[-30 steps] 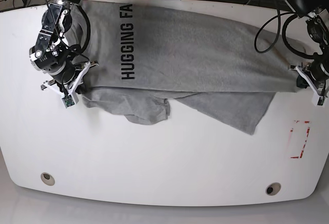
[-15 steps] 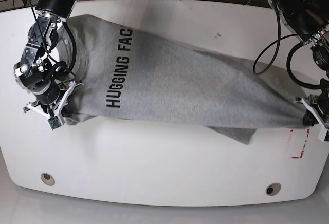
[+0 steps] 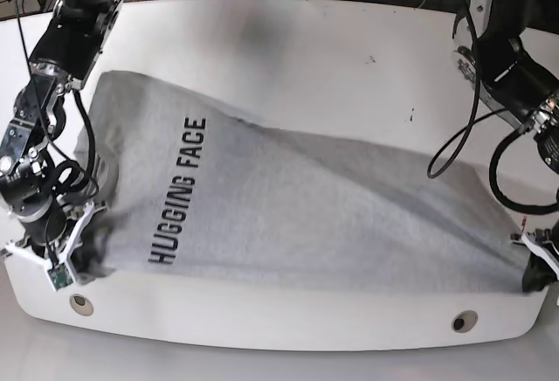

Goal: Fold the T-shirt properly
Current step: 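Lift the shirt with both grippers and pull it toward the robot, then swing the held shirt forward and lay it on the table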

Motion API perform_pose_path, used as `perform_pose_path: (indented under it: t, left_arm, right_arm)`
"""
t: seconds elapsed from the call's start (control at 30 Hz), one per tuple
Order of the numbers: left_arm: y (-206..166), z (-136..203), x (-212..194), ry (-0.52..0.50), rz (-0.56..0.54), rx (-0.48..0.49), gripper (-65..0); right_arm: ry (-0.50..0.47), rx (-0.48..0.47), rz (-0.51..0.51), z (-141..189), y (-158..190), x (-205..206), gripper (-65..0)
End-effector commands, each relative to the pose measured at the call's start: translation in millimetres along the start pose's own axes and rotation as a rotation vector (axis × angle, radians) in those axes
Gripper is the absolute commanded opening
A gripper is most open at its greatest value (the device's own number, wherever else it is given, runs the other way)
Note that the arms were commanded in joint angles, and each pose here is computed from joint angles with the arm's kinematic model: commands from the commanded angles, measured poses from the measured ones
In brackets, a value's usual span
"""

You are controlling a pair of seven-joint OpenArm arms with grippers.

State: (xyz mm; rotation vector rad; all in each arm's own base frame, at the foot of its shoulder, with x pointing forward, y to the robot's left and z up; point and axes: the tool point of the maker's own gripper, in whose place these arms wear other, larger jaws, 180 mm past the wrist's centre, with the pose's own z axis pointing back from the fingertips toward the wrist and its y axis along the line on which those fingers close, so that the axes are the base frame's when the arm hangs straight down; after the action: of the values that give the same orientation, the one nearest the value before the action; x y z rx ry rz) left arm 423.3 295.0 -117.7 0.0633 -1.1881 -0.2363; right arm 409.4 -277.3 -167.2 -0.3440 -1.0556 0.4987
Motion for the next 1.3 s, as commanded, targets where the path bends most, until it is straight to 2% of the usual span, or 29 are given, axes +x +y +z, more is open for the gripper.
perform_pose_path:
  t: [0.0,0.2,0.37,0.57,0.73,1.0,1.13,1.27]
  left_arm:
    - [15.7,14.4,51.1,-0.137,-0.022,0.043,-65.0]
    - [19.4,28.3,127.0,-0.285,-0.063,0.047,-65.0]
    - [35.6,43.6,183.2,-0.399,0.012,0.04,-65.0]
    - [58.3,71.3,253.6,-0.557,0.079,0.006,-65.0]
    - [66.3,87.1,300.8,-0.634,0.093,-0.049,-65.0]
    - [71.4,92.4,313.6,-0.653,0.097,-0.064,-65.0]
    - [65.2,68.7,287.3,-0.593,0.1,-0.084,-65.0]
    - [53.6,59.1,258.5,-0.577,0.073,-0.089,-65.0]
  right_arm:
    - [-0.061,-0.066,0.036,7.7,-31.2,32.3,-65.0]
    - [-0.115,-0.13,0.092,12.9,-72.4,79.4,-65.0]
    - [-0.167,-0.194,0.138,26.6,-107.4,125.6,-65.0]
    - [-0.227,-0.291,0.199,60.2,-152.0,186.7,-65.0]
    - [-0.254,-0.366,0.263,90.8,-175.9,227.6,-65.0]
    - [-0.241,-0.447,0.286,118.7,-189.5,236.0,-65.0]
    - [-0.208,-0.435,0.326,110.2,-175.6,217.1,-65.0]
    - [-0.185,-0.419,0.296,102.4,-162.3,178.8,-65.0]
